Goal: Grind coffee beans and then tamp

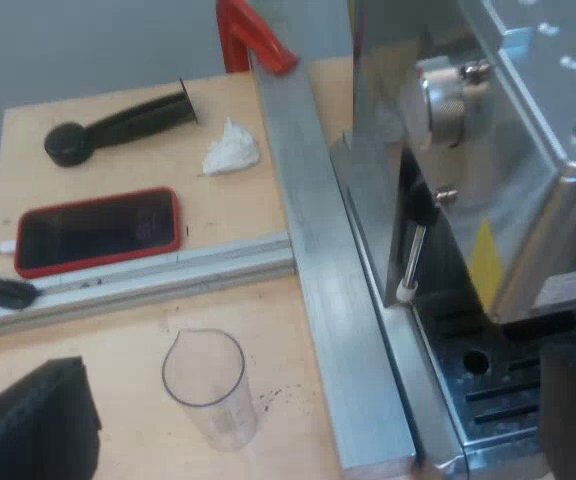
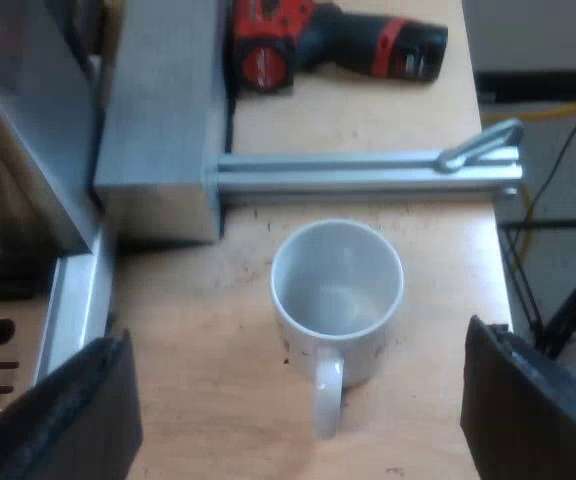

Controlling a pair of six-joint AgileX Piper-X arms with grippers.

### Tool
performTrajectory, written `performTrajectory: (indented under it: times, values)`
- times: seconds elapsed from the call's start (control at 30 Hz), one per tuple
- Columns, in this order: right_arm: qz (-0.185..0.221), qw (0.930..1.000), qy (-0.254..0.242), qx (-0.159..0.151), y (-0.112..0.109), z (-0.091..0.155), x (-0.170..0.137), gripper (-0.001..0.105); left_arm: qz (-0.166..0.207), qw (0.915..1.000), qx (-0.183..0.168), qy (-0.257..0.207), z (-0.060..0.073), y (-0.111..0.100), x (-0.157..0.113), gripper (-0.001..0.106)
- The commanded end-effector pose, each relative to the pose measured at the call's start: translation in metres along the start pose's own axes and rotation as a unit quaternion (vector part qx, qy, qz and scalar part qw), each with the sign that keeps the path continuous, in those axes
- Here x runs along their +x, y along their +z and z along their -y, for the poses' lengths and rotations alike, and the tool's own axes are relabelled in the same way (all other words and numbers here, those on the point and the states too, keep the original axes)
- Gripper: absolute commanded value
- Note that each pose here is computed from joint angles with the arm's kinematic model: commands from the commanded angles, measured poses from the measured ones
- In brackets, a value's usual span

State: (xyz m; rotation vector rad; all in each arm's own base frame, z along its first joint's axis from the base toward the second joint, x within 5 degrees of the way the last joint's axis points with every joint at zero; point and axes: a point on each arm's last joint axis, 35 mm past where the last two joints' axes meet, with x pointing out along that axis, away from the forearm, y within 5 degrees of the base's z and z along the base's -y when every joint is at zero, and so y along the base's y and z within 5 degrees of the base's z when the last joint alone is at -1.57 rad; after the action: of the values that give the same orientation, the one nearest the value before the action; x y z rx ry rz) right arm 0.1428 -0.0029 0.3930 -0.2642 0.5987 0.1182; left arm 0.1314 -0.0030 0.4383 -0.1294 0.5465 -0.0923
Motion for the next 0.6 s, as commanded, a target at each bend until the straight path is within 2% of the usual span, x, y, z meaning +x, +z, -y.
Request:
performTrajectory:
  times: [0.03, 0.23, 0.3, 0.43, 0.47, 0.53, 0.6]
  values:
    - [0.028, 0.9995, -0.010, -0.009, -0.003, -0.002, -0.018, 0.069, 0.023, 0.9997, -0.002, 0.001, 0.002, -0.002, -0.016, 0.090]
    - [0.059, 0.9980, -0.020, -0.011, -0.009, -0.005, -0.037, 0.069, 0.067, 0.9977, 0.002, 0.009, 0.004, -0.014, -0.045, 0.090]
    - [0.078, 0.9965, -0.026, -0.012, -0.019, -0.009, -0.049, 0.069, 0.078, 0.9967, 0.002, 0.021, 0.003, -0.020, -0.052, 0.090]
    - [0.092, 0.9952, -0.031, -0.013, -0.035, -0.014, -0.057, 0.069, 0.083, 0.9961, 0.001, 0.030, 0.003, -0.024, -0.055, 0.090]
    - [0.092, 0.9952, -0.031, -0.013, -0.038, -0.016, -0.057, 0.069, 0.092, 0.9949, 0.001, 0.041, 0.002, -0.029, -0.060, 0.090]
    - [0.099, 0.9945, -0.032, -0.011, -0.050, -0.019, -0.059, 0.069, 0.124, 0.9893, -0.001, 0.076, -0.002, -0.068, -0.083, 0.090]
    - [0.104, 0.9940, -0.034, -0.010, -0.065, -0.024, -0.060, 0.069, 0.142, 0.9868, -0.001, 0.078, -0.002, -0.083, -0.090, 0.090]
